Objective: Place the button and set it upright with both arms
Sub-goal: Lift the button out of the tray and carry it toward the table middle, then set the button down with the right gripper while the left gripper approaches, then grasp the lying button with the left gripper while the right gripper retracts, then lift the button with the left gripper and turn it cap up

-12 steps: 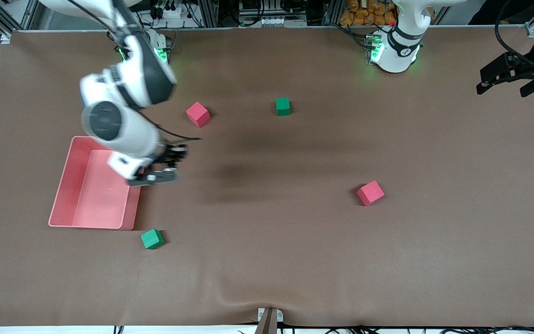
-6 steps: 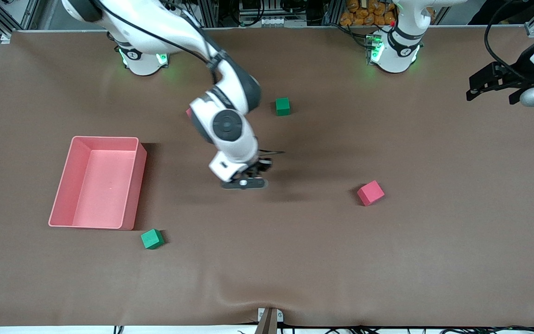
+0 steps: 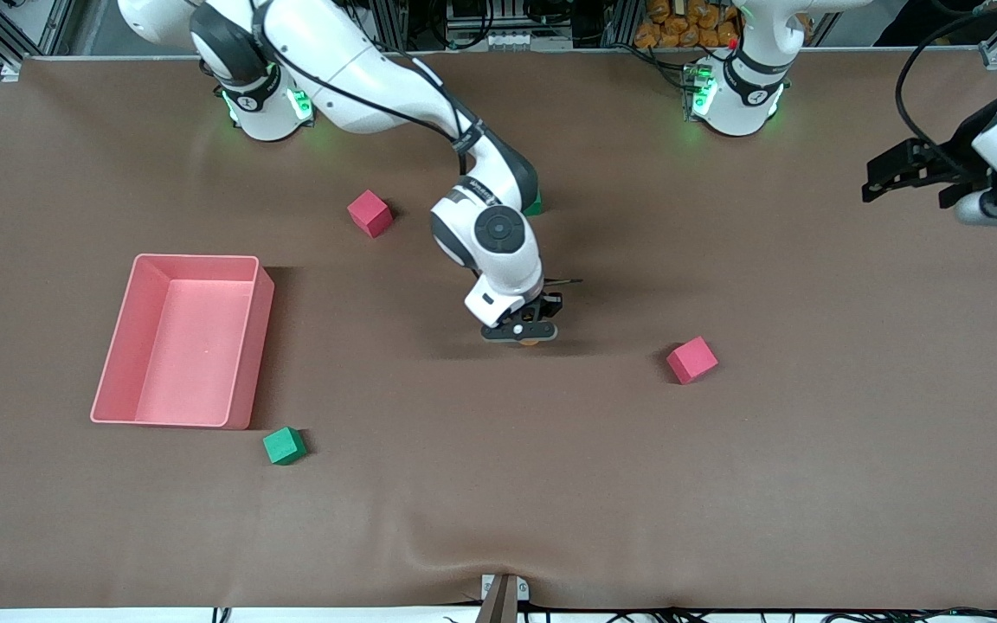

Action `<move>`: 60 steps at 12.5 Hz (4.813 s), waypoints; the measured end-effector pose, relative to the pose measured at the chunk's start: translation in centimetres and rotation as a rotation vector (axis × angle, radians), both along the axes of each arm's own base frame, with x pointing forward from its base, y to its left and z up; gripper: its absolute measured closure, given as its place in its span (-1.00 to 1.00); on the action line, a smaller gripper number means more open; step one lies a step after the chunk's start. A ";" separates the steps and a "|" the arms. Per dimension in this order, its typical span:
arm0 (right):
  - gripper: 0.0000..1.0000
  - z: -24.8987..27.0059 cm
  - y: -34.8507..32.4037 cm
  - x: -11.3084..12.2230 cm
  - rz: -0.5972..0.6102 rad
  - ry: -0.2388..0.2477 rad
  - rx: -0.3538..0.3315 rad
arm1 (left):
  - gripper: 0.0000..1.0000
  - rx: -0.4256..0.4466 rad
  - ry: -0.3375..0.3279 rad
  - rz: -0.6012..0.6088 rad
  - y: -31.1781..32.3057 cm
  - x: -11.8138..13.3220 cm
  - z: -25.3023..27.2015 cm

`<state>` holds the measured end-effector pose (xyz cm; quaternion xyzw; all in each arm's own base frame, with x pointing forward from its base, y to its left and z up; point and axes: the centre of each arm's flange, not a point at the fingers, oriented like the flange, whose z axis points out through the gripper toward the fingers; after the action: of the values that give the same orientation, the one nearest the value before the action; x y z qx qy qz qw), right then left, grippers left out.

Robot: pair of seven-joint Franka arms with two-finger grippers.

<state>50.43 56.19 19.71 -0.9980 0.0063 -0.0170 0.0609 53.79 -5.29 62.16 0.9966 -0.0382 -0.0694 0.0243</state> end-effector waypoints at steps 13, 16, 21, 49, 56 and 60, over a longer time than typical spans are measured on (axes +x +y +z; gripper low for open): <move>-1.00 21.4 -19.9 14.3 0.033 -0.120 -0.128 | -1.00 -0.043 0.224 -0.195 -16.8 4.7 -19.6; -1.00 26.8 -29.1 13.6 0.074 -0.104 -0.139 | -1.00 -0.068 0.200 -0.225 -22.5 5.1 -24.7; -1.00 35.8 -47.4 8.3 0.089 -0.013 -0.151 | -1.00 -0.071 0.155 -0.221 -31.6 4.5 -34.0; -1.00 47.6 -53.6 2.1 -0.031 0.028 -0.113 | 0.34 -0.108 -0.011 0.272 -45.4 1.4 -37.5; -1.00 47.6 -53.8 2.2 -0.038 0.023 -0.092 | 0.34 -0.001 -0.357 0.461 -49.2 -0.7 -36.4; -1.00 47.0 -53.6 2.6 -0.036 0.035 -0.087 | 0.34 0.031 -0.569 0.591 -50.9 -2.5 -37.0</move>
<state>53.07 2.55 66.66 -0.9996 0.0244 -0.0011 0.0172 51.31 -56.17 25.21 0.9442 0.2458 0.2184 0.0167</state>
